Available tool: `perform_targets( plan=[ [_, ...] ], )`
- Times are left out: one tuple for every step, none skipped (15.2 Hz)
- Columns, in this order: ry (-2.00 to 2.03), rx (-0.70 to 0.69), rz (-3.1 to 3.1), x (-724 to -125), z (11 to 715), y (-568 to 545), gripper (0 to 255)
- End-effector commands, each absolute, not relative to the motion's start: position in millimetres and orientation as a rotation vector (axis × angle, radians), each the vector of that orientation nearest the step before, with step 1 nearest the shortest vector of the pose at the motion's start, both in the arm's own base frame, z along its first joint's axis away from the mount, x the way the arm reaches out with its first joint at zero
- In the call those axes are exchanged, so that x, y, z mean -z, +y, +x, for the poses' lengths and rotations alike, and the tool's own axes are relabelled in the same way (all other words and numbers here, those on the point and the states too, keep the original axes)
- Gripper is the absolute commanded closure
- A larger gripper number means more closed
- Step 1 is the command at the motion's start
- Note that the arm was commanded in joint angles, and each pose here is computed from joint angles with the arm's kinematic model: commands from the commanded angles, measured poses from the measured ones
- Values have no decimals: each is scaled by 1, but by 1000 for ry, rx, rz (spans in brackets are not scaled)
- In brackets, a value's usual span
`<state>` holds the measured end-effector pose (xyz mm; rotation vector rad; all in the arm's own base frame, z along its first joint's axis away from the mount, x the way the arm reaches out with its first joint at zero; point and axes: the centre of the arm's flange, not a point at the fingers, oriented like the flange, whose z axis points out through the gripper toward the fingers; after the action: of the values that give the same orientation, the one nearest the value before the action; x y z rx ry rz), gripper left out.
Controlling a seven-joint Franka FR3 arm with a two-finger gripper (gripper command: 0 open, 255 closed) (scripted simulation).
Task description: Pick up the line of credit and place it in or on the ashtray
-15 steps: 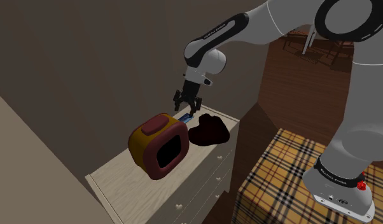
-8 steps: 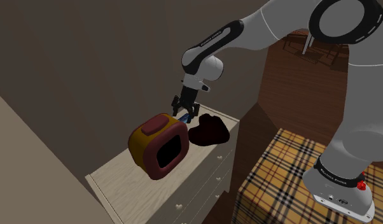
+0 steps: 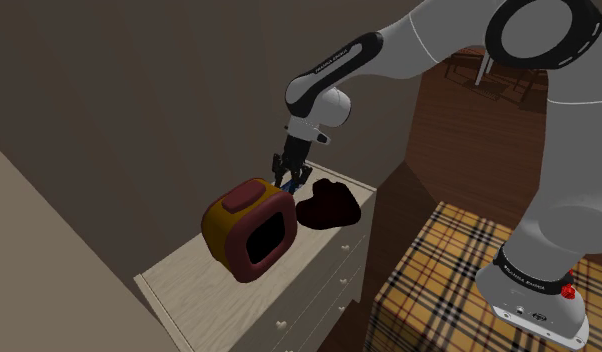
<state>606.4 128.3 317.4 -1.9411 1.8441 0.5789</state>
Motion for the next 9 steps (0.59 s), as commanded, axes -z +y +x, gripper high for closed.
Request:
perform_targets(
  plan=[
    [1844, -580, -1941, -317, 606, 128, 255],
    [1844, -580, -1941, -317, 606, 128, 255],
    [1844, -580, -1941, -317, 606, 128, 255],
    [1844, -580, -1941, -317, 606, 128, 255],
    [1844, -580, -1941, -317, 606, 128, 255],
    [1844, -580, -1941, -317, 606, 129, 255],
    [1844, -580, -1941, -317, 606, 128, 255],
    [1844, -580, -1941, -322, 606, 128, 255],
    [1844, -580, -1941, -328, 606, 128, 255]
  ],
)
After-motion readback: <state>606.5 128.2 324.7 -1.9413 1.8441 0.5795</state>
